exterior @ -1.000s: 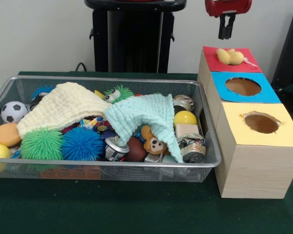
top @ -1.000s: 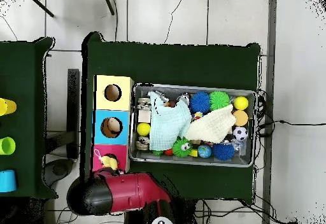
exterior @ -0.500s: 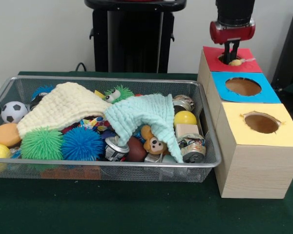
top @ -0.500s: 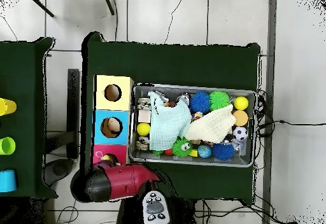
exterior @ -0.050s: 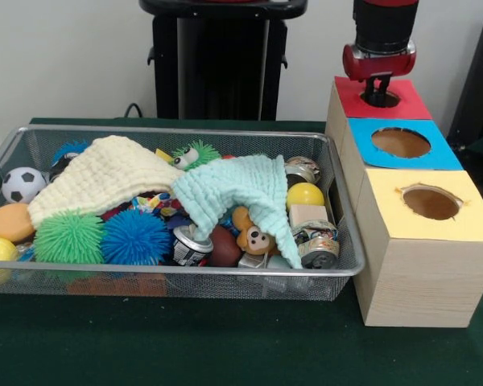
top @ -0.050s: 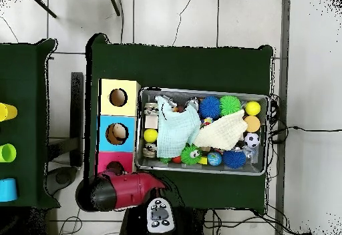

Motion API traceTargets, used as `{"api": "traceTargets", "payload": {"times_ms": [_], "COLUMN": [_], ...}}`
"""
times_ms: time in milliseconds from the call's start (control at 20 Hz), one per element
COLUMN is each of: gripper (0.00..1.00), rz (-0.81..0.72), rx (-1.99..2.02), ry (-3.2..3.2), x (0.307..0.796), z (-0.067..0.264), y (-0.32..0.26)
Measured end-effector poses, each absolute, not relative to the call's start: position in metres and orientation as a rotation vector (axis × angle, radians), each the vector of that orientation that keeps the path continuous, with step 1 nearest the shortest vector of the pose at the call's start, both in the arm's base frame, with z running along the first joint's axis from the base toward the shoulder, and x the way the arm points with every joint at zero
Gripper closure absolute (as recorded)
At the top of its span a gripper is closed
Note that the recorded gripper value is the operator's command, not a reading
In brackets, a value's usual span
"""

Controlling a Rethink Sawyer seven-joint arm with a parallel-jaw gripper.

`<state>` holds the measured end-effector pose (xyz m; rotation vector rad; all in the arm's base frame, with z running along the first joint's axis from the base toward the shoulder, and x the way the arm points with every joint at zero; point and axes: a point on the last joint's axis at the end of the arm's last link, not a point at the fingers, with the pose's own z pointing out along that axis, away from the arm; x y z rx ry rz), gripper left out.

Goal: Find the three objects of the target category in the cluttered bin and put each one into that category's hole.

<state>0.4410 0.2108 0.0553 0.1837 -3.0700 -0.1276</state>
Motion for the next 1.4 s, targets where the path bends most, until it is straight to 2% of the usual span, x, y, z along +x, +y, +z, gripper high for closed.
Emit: {"api": "traceTargets", "payload": {"times_ms": [1000,1400], "gripper": [1.00,1.00], "rz": [-0.098,-0.101], "rx": [0.163,0.087], "ry": [-3.064,-3.126], "x": [0.460,0.501], "z": [0.114,0.121], "y": [0.196,0.174]}}
